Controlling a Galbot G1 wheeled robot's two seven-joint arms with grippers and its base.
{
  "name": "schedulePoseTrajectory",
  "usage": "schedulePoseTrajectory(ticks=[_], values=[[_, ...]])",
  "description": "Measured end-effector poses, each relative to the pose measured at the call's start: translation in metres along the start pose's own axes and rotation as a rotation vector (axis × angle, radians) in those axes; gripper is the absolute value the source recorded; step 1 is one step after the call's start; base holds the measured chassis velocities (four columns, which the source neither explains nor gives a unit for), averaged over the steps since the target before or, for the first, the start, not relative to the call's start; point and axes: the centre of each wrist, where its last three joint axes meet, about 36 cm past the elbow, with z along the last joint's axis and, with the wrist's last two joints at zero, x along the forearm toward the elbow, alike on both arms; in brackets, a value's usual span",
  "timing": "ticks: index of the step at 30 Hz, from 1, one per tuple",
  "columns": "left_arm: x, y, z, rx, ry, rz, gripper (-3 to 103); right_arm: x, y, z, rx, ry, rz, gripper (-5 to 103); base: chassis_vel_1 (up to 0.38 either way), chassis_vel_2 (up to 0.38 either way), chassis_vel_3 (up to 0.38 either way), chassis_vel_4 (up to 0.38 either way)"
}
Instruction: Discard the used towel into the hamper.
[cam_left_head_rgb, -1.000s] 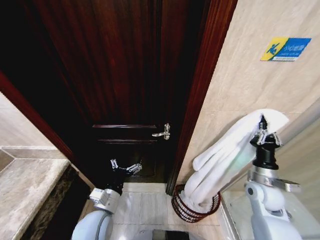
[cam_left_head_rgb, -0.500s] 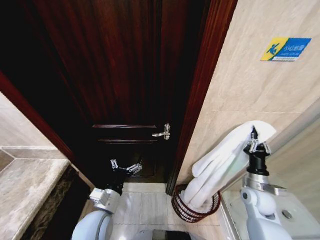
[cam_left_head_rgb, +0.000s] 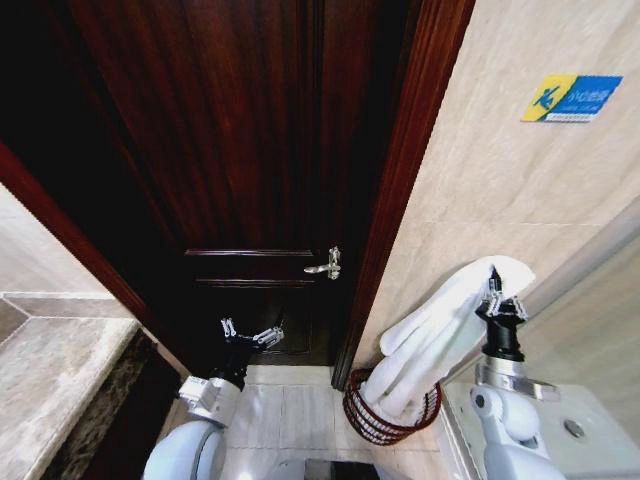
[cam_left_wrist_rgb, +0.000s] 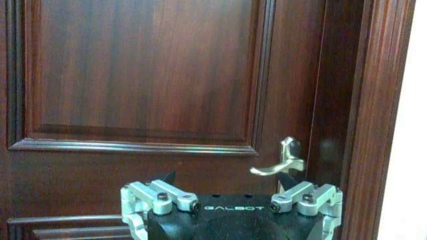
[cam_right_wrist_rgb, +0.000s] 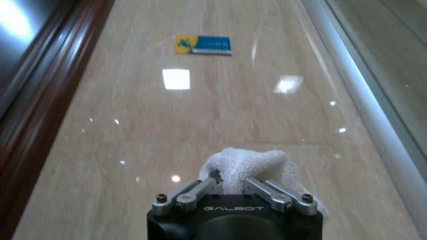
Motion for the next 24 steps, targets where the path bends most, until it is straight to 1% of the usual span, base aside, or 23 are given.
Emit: schedulePoseTrajectory(ticks=[3, 8, 12, 14, 15, 16, 18, 21, 24], values=[[0.0, 0.0, 0.0, 0.0, 0.0, 0.0, 100, 0.01, -0.006, 0.005, 0.011, 0.016, 0.011, 5, 0.0, 0.0, 0.0, 0.0], [0.0, 0.0, 0.0, 0.0, 0.0, 0.0, 100, 0.017, -0.007, 0.006, 0.012, 0.022, 0.021, 5, 0.0, 0.0, 0.0, 0.0], [0.0, 0.0, 0.0, 0.0, 0.0, 0.0, 100, 0.023, -0.004, 0.006, 0.006, 0.025, 0.026, 5, 0.0, 0.0, 0.0, 0.0], [0.0, 0.0, 0.0, 0.0, 0.0, 0.0, 100, 0.026, 0.002, 0.005, -0.004, 0.026, 0.021, 5, 0.0, 0.0, 0.0, 0.0], [0.0, 0.0, 0.0, 0.0, 0.0, 0.0, 100, 0.031, 0.011, 0.004, -0.02, 0.029, 0.013, 5, 0.0, 0.0, 0.0, 0.0], [0.0, 0.0, 0.0, 0.0, 0.0, 0.0, 100, 0.031, 0.011, 0.004, -0.02, 0.029, 0.013, 5, 0.0, 0.0, 0.0, 0.0], [0.0, 0.0, 0.0, 0.0, 0.0, 0.0, 100, 0.038, 0.018, 0.005, -0.034, 0.033, 0.011, 5, 0.0, 0.0, 0.0, 0.0], [0.0, 0.0, 0.0, 0.0, 0.0, 0.0, 100, 0.045, 0.019, 0.009, -0.033, 0.042, 0.013, 5, 0.0, 0.0, 0.0, 0.0], [0.0, 0.0, 0.0, 0.0, 0.0, 0.0, 100, 0.052, 0.014, 0.014, -0.025, 0.059, 0.02, 5, 0.0, 0.0, 0.0, 0.0]])
